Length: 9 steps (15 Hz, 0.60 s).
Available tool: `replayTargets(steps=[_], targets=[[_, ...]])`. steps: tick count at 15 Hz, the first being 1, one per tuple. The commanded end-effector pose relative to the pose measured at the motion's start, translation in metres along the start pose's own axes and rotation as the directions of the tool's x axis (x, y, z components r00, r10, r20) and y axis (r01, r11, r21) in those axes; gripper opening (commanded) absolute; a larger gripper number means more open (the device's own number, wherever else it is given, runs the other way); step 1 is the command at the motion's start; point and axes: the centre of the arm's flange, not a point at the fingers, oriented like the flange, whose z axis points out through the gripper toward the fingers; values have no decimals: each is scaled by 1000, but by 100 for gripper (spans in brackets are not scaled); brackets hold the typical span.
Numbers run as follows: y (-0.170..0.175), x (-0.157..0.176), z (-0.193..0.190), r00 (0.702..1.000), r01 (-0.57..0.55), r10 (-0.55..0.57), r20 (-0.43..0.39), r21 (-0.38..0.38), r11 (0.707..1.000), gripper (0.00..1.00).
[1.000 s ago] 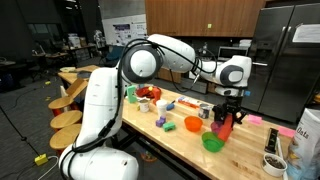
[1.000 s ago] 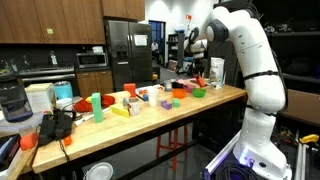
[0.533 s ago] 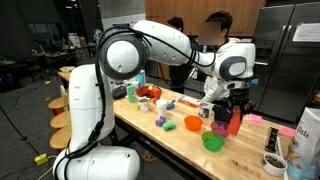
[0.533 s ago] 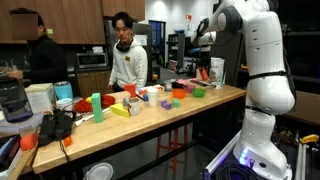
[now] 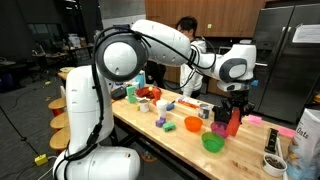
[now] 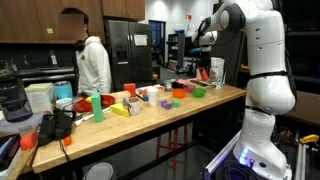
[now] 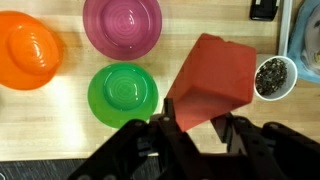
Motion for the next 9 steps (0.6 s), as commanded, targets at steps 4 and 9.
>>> replayTargets(steps=[4, 9], targets=[[-6, -6, -4, 1000, -19, 17, 19, 71, 997, 16], [-21, -27, -22, 990, 15, -42, 138, 195, 981, 16]])
